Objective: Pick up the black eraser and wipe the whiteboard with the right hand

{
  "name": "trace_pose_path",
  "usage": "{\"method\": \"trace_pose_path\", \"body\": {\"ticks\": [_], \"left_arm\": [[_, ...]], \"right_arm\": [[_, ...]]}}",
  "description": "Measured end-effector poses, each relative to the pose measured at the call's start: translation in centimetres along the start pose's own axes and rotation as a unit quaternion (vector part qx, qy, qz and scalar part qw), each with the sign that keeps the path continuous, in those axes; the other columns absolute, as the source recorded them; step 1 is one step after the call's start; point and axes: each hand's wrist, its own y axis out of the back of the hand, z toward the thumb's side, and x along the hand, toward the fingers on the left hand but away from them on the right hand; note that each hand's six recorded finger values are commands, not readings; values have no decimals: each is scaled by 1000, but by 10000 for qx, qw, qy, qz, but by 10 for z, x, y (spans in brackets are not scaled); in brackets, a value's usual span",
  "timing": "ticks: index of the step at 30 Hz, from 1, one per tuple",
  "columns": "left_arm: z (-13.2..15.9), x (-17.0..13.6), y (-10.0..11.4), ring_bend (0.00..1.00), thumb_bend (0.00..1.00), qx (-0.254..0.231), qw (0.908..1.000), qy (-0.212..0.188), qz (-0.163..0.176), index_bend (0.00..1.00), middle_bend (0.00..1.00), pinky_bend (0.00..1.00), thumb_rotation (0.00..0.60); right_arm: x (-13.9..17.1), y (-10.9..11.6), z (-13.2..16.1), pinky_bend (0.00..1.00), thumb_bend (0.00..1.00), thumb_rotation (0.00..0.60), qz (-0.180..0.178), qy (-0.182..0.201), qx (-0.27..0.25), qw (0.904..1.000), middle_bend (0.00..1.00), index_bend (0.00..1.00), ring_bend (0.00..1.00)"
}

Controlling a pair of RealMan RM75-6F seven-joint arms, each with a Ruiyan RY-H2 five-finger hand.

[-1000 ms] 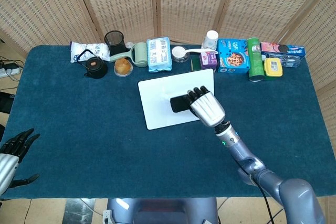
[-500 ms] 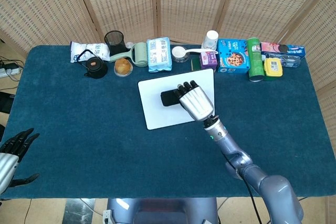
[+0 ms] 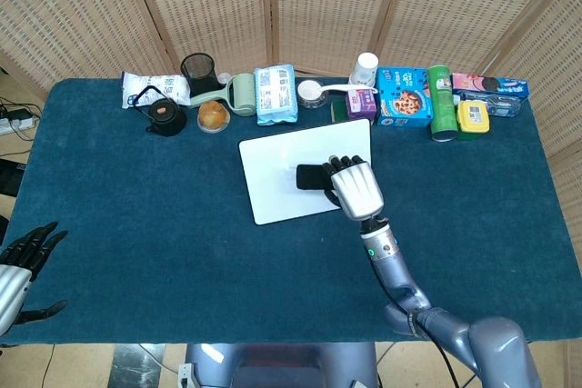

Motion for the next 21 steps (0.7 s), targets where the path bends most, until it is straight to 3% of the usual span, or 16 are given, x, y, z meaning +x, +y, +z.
{"method": "trace_pose_path", "body": {"ticks": [5,11,14,21], "left_arm": [[0,1,-1,0,69,18,10000,7,-11,0,0,103,600],[1,1,-1,0,69,14,10000,-1,-16,0,0,103,600],[1,0,0,0,70,-8,10000,-13,0,0,0,103,600],[-1,-2,2,0,69,-54,10000,-36,16,0,0,103,600]], "right_arm": [[7,0,-4,705,417,600,243,-668,-344,9969,653,584,672],[10,1,-13,714,433,600,483,-1516,-687,9849,654,584,678],[8,0,-19,716,446,600,573,-1881,-768,9775,656,585,679],[0,-6,-29,717,479,600,583,-2803,-1206,9505,661,588,678]]}}
